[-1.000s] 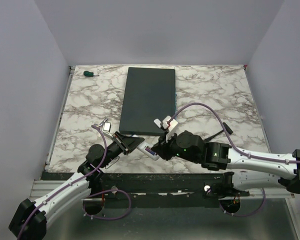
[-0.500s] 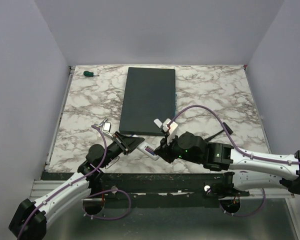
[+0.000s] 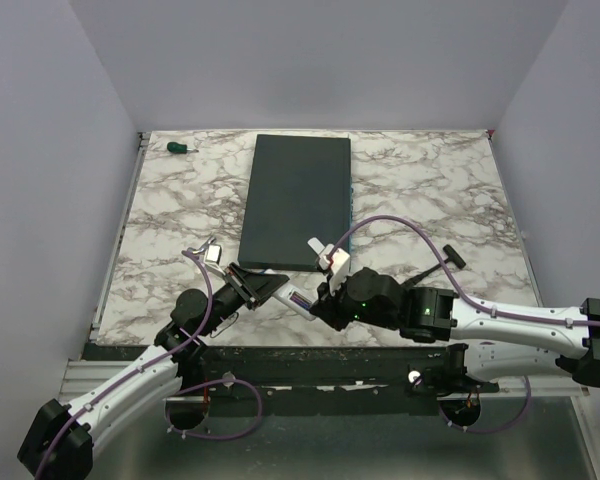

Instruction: Load the batteries into the remote control

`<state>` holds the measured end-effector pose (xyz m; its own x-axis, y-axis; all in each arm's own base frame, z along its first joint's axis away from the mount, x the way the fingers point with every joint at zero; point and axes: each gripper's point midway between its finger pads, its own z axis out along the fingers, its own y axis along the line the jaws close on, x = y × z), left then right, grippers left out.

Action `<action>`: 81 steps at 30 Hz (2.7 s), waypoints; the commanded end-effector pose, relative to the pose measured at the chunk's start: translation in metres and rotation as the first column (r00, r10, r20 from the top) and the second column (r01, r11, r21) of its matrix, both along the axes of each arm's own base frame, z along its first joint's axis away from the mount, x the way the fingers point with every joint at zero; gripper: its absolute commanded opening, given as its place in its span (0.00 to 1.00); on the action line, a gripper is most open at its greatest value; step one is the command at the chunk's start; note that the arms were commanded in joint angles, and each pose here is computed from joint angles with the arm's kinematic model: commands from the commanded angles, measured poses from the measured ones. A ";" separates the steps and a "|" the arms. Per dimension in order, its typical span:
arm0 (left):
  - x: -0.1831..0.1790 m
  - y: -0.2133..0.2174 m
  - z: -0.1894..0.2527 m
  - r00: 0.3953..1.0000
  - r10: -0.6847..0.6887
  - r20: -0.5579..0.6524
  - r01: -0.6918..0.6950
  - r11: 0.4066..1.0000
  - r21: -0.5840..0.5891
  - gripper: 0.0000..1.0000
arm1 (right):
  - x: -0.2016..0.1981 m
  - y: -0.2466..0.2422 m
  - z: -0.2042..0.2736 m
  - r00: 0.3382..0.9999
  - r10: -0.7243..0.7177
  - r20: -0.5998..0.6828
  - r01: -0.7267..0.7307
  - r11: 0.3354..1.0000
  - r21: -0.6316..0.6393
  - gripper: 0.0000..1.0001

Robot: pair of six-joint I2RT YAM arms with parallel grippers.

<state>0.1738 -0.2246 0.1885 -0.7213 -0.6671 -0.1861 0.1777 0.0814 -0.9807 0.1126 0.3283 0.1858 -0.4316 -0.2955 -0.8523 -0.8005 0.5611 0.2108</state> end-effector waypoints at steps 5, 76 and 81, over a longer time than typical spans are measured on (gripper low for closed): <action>-0.002 0.000 0.016 1.000 -0.007 0.029 0.008 0.999 -0.042 0.00 | -0.002 -0.004 -0.012 1.000 -0.008 -0.012 0.008 1.000 -0.029 0.11; -0.015 -0.008 0.050 0.972 -0.083 0.221 0.078 0.996 0.034 0.00 | 0.001 0.023 -0.043 0.993 0.117 -0.032 -0.121 0.964 -0.237 0.12; -0.015 -0.008 0.050 0.970 -0.089 0.226 0.080 0.996 0.046 0.00 | 0.003 0.026 -0.045 0.991 0.128 -0.037 -0.133 0.956 -0.261 0.12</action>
<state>0.1763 -0.2243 0.1725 -0.6994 -0.6142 -0.3655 0.2598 0.2579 -0.9306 0.1190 0.3471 0.1439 -0.3968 -0.5356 -0.7454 -0.8484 0.5240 0.0751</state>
